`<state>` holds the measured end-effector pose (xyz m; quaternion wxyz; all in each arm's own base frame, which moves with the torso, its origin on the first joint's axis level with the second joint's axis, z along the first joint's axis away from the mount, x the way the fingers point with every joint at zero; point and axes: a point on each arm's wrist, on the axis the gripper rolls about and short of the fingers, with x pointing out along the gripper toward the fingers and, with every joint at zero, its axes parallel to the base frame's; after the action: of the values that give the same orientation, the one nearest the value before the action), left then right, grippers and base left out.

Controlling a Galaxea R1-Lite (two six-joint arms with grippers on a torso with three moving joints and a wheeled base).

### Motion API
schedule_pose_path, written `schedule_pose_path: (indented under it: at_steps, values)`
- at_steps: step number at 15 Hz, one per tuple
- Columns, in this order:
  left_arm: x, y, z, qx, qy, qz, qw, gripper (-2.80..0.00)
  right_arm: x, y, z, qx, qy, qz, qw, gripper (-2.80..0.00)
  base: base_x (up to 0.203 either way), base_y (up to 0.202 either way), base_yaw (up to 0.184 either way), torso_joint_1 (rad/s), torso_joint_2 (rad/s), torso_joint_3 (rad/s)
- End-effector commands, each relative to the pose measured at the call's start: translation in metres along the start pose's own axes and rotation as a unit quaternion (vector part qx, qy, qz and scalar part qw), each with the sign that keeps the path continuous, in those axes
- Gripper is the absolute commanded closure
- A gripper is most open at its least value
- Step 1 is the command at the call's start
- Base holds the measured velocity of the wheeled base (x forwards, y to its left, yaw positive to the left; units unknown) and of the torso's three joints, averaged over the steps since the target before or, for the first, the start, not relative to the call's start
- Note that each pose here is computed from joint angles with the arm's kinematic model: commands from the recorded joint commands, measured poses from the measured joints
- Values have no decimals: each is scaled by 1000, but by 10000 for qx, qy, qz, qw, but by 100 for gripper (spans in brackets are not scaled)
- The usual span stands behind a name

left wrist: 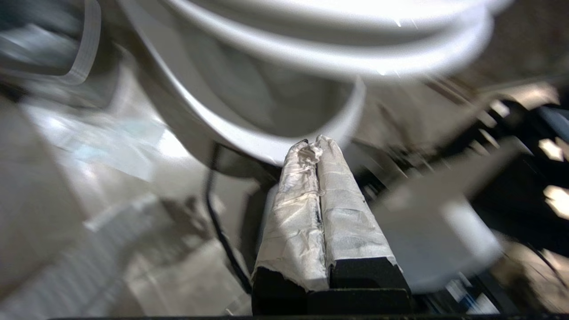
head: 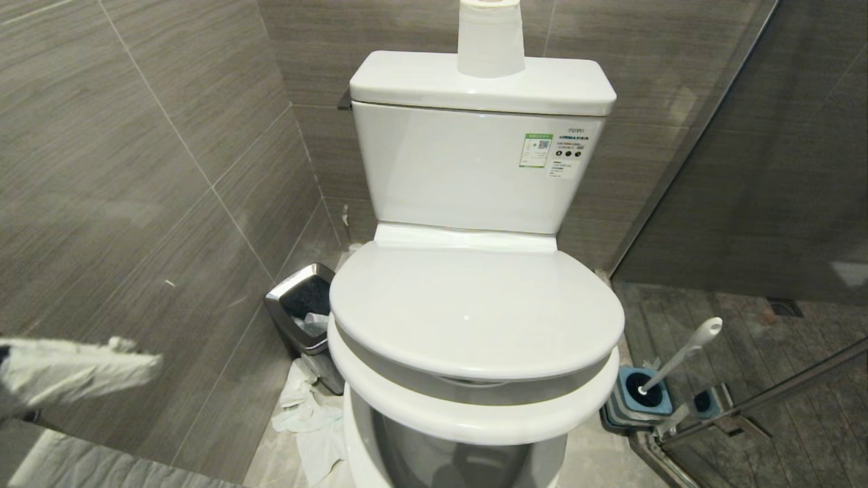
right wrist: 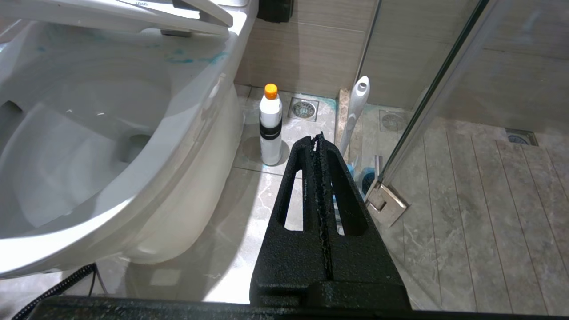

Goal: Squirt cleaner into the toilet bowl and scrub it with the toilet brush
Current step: Close the toilet lid

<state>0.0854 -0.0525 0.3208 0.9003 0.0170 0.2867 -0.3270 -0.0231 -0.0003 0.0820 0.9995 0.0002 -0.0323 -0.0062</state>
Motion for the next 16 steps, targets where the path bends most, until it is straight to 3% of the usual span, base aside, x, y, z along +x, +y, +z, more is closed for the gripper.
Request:
schedule_pose_path:
  at_steps: [1, 4, 8, 10, 16]
  values:
    - [46, 9, 31, 162, -301, 551, 9979, 0, 2, 0, -7, -2, 123, 0, 9999, 0, 0, 0, 0, 0, 0, 0]
    - [94, 5, 45, 550, -126, 1102, 9923, 0, 2, 0, -7, -2, 123, 0, 9999, 0, 0, 0, 0, 0, 0, 0]
    - [138, -27, 62, 1229, 208, 884, 9883, 0, 2, 0, -7, -2, 123, 0, 9999, 0, 0, 0, 0, 0, 0, 0]
    - [156, -32, 68, 1518, 501, 811, 9838, 0, 2, 0, -7, -2, 123, 0, 9999, 0, 0, 0, 0, 0, 0, 0]
    - [205, -40, 54, 1618, 1368, 339, 9767, 0, 2, 0, -7, -2, 123, 0, 9999, 0, 0, 0, 0, 0, 0, 0]
